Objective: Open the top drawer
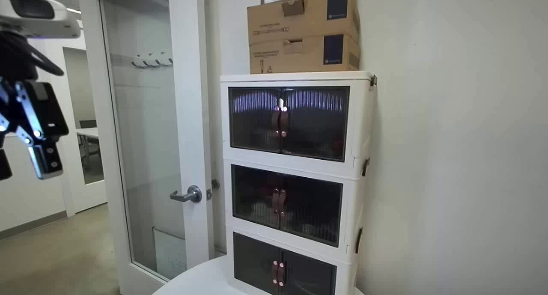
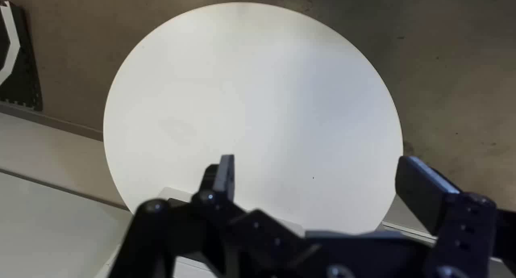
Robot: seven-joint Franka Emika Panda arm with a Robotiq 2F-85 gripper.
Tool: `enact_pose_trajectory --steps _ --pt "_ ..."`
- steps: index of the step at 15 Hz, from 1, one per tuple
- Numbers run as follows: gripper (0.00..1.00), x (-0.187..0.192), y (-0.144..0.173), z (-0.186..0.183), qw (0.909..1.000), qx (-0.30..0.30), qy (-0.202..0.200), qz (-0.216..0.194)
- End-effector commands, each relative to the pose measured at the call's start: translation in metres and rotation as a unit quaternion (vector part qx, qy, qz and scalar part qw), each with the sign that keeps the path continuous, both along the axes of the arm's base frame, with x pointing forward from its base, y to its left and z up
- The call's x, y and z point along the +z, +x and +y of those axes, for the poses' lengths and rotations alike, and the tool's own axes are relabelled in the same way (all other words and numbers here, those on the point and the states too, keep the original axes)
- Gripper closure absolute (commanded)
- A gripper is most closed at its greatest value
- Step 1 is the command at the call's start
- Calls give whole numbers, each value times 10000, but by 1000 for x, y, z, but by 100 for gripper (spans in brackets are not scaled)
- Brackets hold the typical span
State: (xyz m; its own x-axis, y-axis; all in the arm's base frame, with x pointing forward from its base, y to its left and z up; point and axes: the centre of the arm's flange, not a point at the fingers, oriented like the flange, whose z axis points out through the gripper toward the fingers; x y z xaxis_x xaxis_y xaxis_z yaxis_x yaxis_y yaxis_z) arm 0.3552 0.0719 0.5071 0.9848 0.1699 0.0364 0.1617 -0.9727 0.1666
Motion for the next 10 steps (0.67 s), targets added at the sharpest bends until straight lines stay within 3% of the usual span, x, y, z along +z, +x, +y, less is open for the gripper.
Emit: enact_pose_trajectory --steps 1,9,10 --pt "0 0 0 0 10000 0 1 -5" --pt "0 0 0 0 10000 1 1 -6" --pt "0 3 5 1 9990 -433 -5 -119"
